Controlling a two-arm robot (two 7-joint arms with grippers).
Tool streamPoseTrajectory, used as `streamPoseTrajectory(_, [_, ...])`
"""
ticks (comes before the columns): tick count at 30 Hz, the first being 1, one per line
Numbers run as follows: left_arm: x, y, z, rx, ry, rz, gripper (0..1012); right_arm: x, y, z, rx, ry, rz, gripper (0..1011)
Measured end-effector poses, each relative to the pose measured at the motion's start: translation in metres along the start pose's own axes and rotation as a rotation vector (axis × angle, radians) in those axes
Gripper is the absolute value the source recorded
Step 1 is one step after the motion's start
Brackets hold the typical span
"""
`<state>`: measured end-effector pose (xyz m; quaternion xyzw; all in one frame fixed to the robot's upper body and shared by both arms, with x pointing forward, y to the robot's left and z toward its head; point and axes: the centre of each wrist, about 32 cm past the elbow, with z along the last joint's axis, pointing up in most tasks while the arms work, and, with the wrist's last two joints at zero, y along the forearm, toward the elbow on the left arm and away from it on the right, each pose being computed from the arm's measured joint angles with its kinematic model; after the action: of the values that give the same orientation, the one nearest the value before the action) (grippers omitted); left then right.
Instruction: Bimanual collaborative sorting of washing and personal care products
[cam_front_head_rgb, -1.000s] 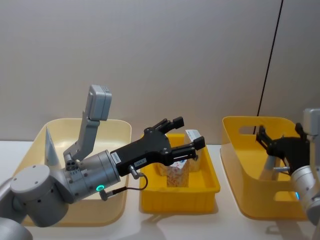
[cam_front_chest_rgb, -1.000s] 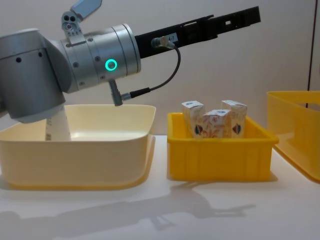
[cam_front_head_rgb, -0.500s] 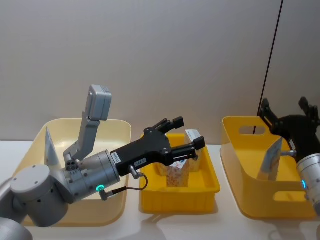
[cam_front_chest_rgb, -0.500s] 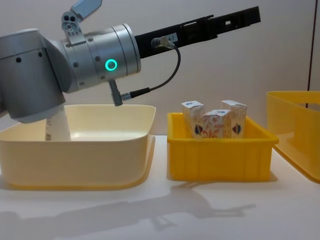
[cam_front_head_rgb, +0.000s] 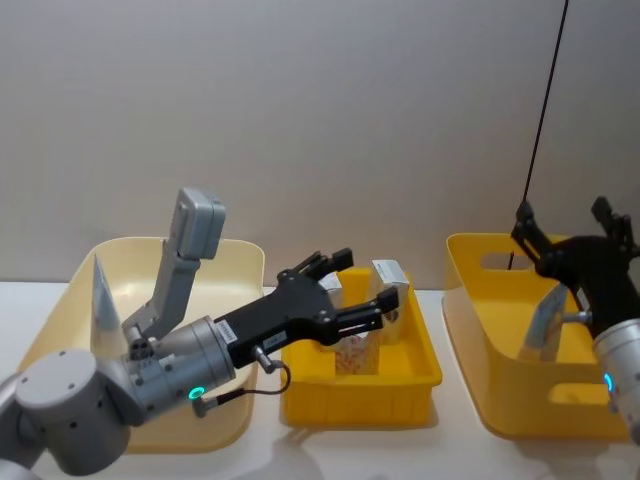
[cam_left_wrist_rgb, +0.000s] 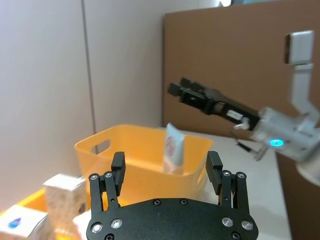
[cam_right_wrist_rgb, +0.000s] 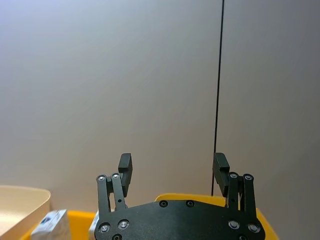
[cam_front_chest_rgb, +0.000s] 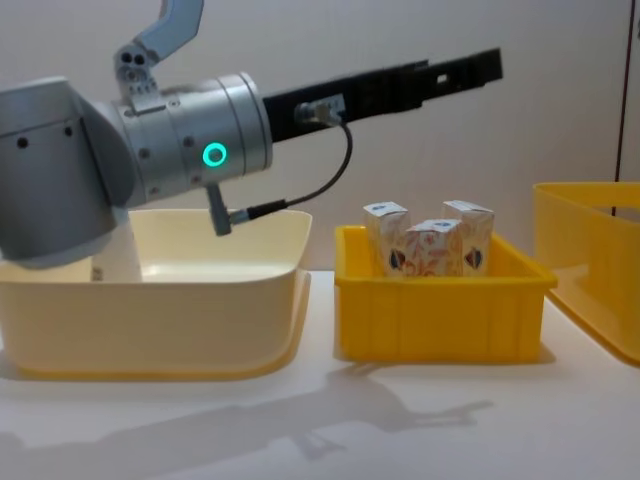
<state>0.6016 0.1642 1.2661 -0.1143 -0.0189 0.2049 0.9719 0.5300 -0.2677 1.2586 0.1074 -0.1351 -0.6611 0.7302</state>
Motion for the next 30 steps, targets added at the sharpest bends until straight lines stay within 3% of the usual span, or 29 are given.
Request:
streamPoseTrajectory(12, [-0.0147, 0.0196, -0.0126, 0.064, -0.055, 0.148, 1003, -0.014, -0.033, -0.015, -0.091, 0.011, 0.083, 1001])
streamPoseTrajectory(30, [-0.0415, 0.0491, -0.0288, 0.147, -0.163, 0.374, 1003, -0.038, -0.091, -0.033, -0.242, 0.053, 0.221, 1001])
